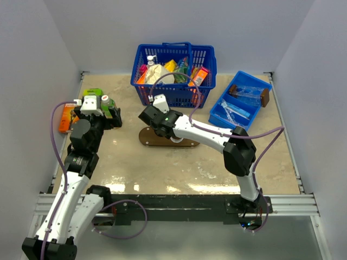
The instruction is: Prepare toiletry sets of a toothbrush and toothpaste on the tray
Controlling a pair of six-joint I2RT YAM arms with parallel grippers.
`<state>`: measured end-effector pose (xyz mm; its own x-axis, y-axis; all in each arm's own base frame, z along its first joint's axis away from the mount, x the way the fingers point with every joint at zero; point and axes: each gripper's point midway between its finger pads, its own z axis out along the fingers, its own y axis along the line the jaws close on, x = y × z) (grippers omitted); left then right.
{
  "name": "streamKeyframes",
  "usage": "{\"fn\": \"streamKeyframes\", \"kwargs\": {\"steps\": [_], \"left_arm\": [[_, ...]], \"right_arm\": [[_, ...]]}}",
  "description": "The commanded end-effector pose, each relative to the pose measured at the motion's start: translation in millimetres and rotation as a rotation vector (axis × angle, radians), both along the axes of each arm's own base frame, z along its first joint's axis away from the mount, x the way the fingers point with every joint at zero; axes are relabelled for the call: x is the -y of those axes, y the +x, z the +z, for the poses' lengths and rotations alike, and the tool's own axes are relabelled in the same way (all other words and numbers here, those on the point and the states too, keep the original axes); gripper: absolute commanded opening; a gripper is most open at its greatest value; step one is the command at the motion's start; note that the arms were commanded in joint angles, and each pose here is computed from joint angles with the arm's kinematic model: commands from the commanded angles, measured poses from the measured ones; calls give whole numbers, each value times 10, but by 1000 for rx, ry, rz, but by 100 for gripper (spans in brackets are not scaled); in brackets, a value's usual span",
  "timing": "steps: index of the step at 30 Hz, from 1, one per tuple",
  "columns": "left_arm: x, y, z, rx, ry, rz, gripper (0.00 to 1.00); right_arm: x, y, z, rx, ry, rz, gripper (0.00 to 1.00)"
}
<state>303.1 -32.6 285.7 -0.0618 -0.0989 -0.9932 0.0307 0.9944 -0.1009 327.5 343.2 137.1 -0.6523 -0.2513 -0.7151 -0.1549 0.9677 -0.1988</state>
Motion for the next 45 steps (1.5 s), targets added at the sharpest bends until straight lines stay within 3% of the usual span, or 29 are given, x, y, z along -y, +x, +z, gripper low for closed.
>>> {"fn": "streamKeyframes", "kwargs": {"steps": [1,5,11,14,18,23,29,30,37,45], "left_arm": [[37,18,43,23,-4,-14,100],[55,24,46,28,0,-25,100],[10,42,26,28,-1,3,100],[42,58,-21,15,10,-16,99],[45,118,30,7,4,-9,99],[235,98,89,-4,-69,-97,91],[902,76,-345,-204,-201,-238,83],[929,114,-455,-235,-187,-186,83],[1630,111,-739,-450,-289,-150,88],[2004,198,-888,-534,-271,-145,85]], "right_arm": [[-58,24,167,46,59,-8,44],[-108,-10,236,39,103,18,58],[-206,-45,634,81,227,86,68],[-191,-74,864,124,303,143,80],[156,30,797,87,370,144,81],[632,95,1186,174,495,183,81],[1607,408,1370,275,494,53,81],[1680,388,1405,288,493,46,81],[1890,312,1501,322,484,34,82],[1877,216,1459,329,517,54,82]]}}
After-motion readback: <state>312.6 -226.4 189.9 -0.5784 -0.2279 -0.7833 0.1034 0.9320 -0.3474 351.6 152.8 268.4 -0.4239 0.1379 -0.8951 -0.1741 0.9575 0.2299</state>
